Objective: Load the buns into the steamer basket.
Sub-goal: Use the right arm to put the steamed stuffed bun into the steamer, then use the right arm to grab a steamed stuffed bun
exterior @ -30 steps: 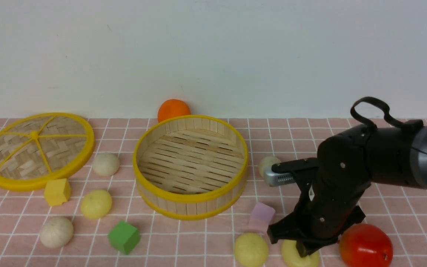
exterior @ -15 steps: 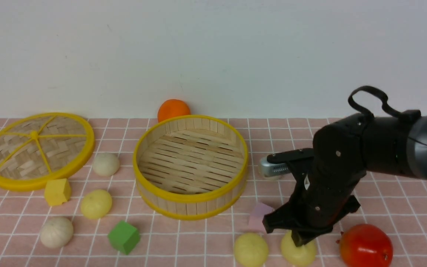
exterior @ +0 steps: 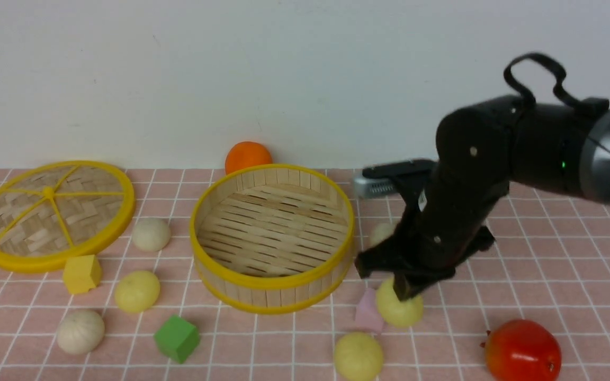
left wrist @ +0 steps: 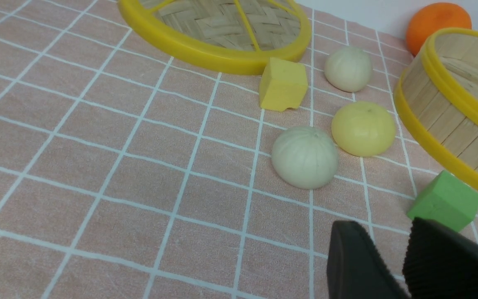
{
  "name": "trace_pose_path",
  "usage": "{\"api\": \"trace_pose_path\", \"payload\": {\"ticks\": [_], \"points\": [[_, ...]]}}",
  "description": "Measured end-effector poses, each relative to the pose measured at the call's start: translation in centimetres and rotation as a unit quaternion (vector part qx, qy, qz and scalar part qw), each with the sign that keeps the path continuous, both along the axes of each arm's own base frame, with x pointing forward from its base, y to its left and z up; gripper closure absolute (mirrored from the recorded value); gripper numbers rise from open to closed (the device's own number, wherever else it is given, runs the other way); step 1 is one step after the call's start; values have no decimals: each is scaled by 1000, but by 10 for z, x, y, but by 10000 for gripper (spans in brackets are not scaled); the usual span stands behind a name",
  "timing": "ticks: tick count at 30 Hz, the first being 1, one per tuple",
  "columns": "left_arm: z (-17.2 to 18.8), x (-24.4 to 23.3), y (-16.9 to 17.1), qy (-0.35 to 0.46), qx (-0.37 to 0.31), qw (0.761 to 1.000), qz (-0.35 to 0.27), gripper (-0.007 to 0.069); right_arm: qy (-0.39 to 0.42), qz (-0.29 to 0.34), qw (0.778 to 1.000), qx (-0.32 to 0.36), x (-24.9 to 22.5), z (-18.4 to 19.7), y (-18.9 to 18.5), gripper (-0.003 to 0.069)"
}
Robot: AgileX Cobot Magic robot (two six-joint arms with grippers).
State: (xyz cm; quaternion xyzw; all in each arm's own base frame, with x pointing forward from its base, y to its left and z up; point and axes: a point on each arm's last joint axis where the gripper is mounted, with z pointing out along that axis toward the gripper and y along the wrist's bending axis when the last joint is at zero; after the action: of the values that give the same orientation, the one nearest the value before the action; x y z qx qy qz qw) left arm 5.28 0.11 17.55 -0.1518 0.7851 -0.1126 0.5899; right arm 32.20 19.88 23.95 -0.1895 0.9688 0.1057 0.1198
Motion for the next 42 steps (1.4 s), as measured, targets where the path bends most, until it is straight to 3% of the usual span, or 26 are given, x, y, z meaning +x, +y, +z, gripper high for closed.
{"api": "trace_pose_path", "payload": {"ticks": [9,21,24,34,42], "points": [[0,0,0,0,0,1000,0,384,-82,15,995,62,44,33,29,644],[0,0,0,0,0,1000,0,384,-70,24,996,53,87,-20,54,632],[0,0,0,0,0,1000,0,384,-55,26,997,45,89,-34,55,596],[0,0,0,0,0,1000,0,384,-65,33,996,45,84,-15,52,290],[0,0,0,0,0,1000,0,384,-86,46,995,12,73,22,38,289]]}}
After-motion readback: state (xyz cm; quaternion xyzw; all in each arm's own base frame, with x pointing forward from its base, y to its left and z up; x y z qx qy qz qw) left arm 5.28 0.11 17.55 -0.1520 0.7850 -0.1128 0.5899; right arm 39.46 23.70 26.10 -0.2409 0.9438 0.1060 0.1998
